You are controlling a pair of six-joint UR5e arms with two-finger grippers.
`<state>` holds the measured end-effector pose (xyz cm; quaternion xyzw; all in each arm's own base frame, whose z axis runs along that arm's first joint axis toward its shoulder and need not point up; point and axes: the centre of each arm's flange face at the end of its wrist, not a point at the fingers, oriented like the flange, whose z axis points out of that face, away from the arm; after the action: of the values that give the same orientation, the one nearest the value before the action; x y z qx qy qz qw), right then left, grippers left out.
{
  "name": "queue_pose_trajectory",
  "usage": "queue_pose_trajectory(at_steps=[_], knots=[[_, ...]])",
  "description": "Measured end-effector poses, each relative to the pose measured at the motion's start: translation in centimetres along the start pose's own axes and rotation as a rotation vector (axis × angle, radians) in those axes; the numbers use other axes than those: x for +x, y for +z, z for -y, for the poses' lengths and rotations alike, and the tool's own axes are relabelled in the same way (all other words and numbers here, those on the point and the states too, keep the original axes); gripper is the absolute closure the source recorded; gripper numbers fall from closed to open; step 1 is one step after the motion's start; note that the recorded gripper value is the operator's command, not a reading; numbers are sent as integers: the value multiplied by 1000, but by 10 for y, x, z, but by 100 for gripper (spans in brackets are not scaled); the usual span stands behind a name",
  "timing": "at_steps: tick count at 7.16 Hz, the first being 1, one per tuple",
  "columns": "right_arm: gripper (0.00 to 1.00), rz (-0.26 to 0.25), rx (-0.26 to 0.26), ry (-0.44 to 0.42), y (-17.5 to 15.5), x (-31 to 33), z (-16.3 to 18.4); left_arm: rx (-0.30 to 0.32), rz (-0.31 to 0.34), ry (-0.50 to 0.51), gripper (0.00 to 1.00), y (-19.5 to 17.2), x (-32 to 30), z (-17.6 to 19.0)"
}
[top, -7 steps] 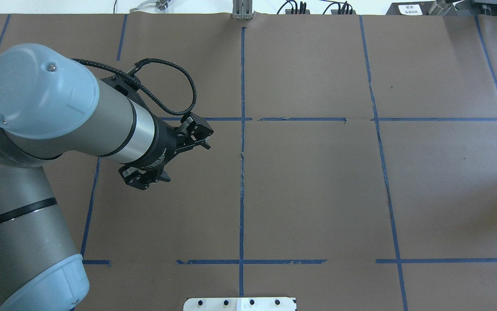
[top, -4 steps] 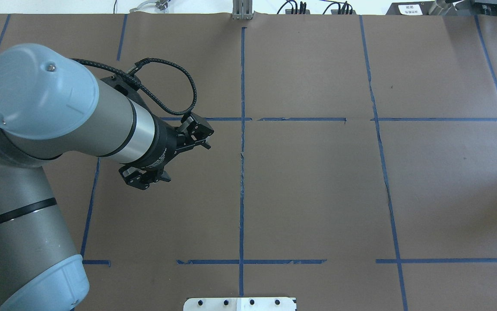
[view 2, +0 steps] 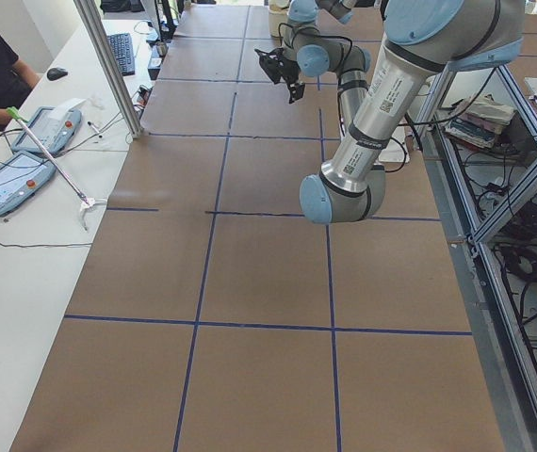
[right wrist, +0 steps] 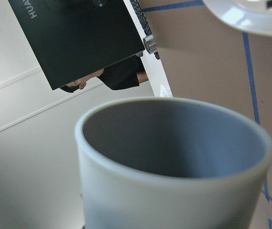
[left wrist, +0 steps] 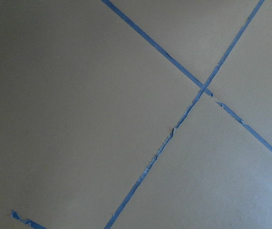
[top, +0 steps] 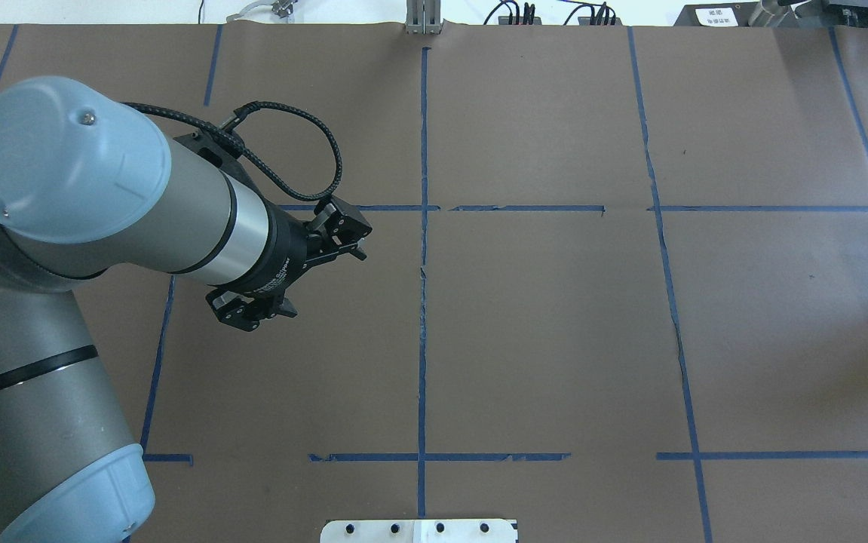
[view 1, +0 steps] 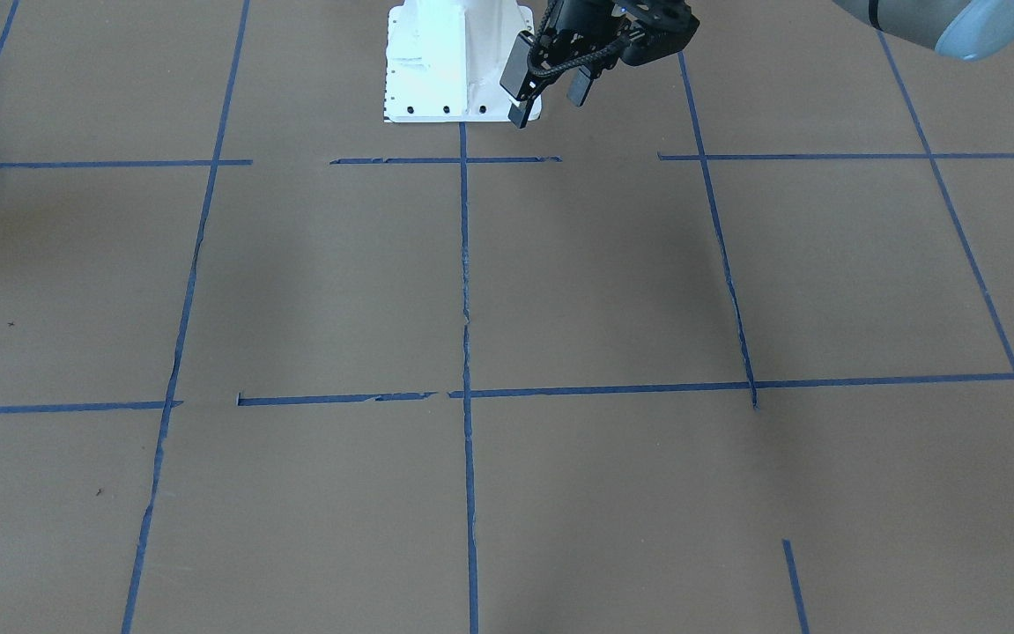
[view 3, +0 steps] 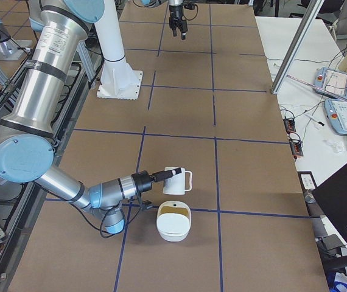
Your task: Left arm hands cup to right arm to dump lemon
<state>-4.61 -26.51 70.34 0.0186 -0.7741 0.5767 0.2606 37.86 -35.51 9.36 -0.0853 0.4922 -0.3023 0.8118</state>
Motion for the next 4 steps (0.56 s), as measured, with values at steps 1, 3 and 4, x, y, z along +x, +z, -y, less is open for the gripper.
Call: queue_pose_trajectory(at_steps=[1, 3, 4], knots=[[89, -21, 31, -75, 22, 5, -14, -1, 0, 0, 0, 0, 0, 0], [89, -54, 60, -265, 52, 12, -35, -1, 0, 1, 0, 0, 0, 0], [89, -74, 72, -392, 71, 16, -50, -2, -2, 2, 0, -1, -1, 0]])
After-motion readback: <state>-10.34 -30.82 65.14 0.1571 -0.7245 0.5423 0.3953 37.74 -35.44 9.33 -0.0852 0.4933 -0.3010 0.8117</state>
